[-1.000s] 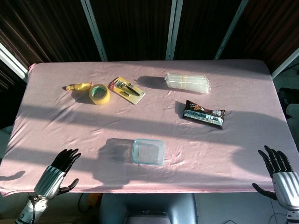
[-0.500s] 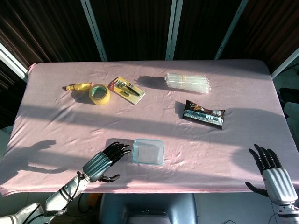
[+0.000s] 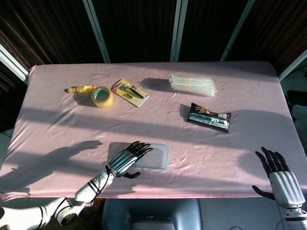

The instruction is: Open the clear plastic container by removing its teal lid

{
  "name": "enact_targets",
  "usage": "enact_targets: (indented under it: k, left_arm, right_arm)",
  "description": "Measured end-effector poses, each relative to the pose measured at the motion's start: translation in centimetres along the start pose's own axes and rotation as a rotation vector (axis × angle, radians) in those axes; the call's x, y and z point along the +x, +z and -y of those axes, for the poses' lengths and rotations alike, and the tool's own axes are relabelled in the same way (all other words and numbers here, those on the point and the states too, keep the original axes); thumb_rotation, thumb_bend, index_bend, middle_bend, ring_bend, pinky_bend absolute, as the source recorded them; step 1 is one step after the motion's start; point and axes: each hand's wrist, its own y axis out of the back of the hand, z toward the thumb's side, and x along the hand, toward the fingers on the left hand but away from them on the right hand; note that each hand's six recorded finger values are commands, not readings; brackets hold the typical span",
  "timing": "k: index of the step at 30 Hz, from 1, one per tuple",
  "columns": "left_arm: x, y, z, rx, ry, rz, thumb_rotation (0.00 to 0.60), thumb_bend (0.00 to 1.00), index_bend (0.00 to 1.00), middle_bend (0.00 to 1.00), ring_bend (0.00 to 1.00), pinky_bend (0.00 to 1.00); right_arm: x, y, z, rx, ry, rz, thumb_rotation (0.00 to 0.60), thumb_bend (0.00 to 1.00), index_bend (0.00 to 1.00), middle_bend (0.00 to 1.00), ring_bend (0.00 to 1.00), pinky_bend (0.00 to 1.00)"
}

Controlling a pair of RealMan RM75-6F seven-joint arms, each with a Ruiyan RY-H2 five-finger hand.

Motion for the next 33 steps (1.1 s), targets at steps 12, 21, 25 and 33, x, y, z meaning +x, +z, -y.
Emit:
enact_targets:
  k: [12, 21, 25, 33]
  left_arm:
    - [2.7, 0.2, 0.9, 0.017, -0.028, -0.016, 0.600, 0.23, 0.00, 0.00, 0.00, 0.00]
    - [4.0, -0.2, 1.2, 0.035, -0.050, -0.043, 0.600, 0.22, 0.00, 0.00, 0.00, 0.04]
    - [4.4, -0.3, 1.2, 0.021, -0.051, -0.059, 0.600, 0.23, 0.00, 0.14, 0.14, 0.21]
    - [4.9, 1.5, 1.9, -0.004, -0.037, -0.023, 0.600, 0.24, 0.00, 0.32, 0.30, 0.36]
  right_arm:
    - [0.0, -0.2, -0.1, -0.006, 0.001, 0.005, 0.600, 0.24, 0.00, 0.00, 0.00, 0.00]
    - [0.2, -0.5, -0.5, -0.017, -0.006, 0.008, 0.600, 0.24, 0.00, 0.00, 0.00, 0.00]
    - [0.1, -0.5, -0.4, -0.011, 0.001, 0.005, 0.600, 0.24, 0.00, 0.00, 0.00, 0.00]
    - [-2.1, 1.8, 1.3, 0.060, 0.035, -0.079, 0.600, 0.24, 0.08, 0.00, 0.00, 0.00]
